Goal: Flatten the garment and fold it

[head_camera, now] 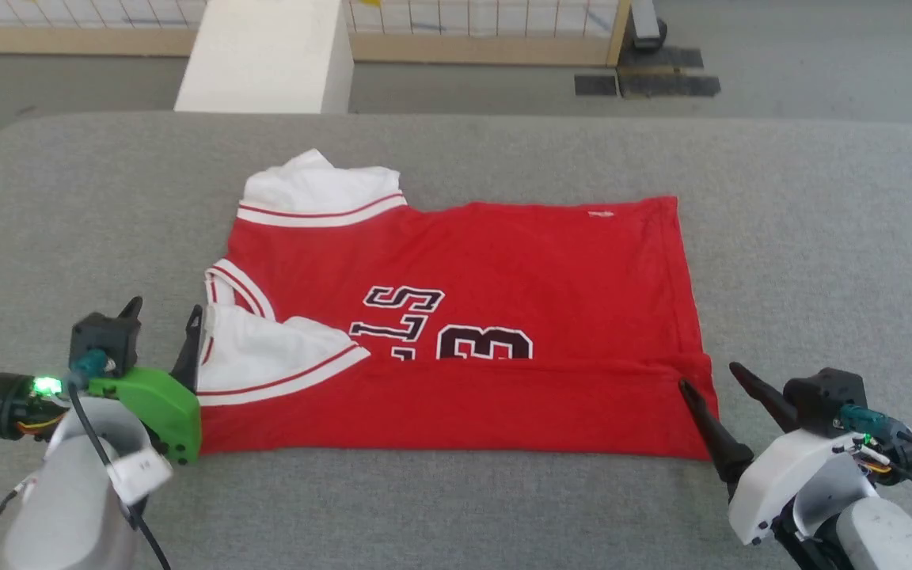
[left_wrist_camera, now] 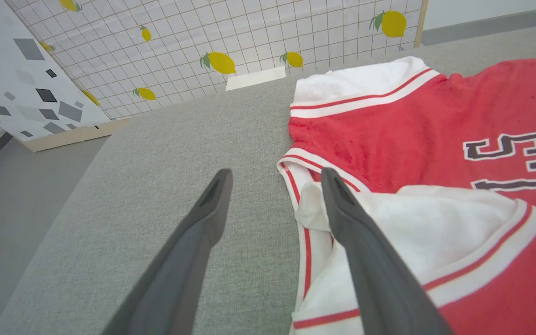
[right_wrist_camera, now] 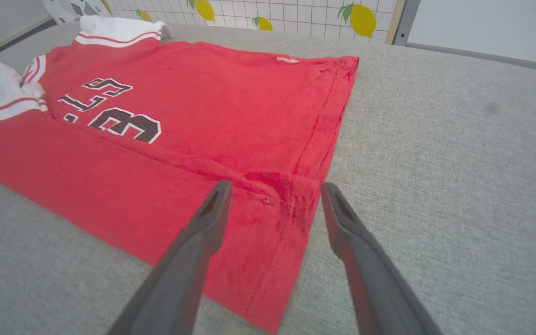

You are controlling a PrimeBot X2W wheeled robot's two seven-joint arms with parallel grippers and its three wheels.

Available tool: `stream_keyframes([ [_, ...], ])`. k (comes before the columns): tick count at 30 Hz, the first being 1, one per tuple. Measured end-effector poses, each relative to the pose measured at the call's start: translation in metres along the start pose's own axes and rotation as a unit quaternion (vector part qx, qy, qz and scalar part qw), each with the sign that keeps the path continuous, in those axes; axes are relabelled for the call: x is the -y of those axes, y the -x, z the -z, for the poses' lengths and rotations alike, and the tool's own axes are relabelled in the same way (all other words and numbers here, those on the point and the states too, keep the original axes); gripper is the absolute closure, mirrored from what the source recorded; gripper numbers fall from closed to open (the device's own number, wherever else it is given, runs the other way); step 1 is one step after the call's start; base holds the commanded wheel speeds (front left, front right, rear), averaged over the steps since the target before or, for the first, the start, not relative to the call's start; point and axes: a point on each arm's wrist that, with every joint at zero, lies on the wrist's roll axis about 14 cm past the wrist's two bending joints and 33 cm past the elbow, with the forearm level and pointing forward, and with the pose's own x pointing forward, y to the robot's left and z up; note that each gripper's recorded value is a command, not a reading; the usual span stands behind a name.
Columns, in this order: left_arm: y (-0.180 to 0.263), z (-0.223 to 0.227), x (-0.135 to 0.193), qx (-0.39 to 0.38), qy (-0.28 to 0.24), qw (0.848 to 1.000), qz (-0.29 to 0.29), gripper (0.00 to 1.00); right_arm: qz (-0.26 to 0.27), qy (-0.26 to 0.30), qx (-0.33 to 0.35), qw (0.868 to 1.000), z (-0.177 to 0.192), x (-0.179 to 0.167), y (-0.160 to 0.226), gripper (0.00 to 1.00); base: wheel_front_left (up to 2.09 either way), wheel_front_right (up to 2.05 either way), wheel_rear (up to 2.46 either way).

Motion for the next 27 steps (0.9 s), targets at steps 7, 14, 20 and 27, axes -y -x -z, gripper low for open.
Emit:
stream_keyframes([
  [7,0.018,0.016,0.003,-0.131,0.002,0.991,0.038,0.0,-0.006,0.004,0.022,1.0,-0.015,-0.011,0.005,0.0,0.0,0.0,0.0],
  [14,0.045,0.045,0.016,-0.288,0.035,0.952,0.099,0.0,-0.003,-0.001,0.022,1.0,-0.014,-0.011,0.009,0.0,0.0,0.0,0.0],
  [20,0.058,0.074,0.017,-0.39,0.085,0.91,0.111,0.0,-0.002,-0.005,0.01,1.0,-0.006,-0.012,0.013,0.0,0.0,0.0,0.0],
  [27,0.045,0.097,0.022,-0.443,0.101,0.884,0.106,0.0,0.006,-0.007,0.001,1.0,-0.001,-0.005,0.009,0.0,0.0,0.0,0.0],
])
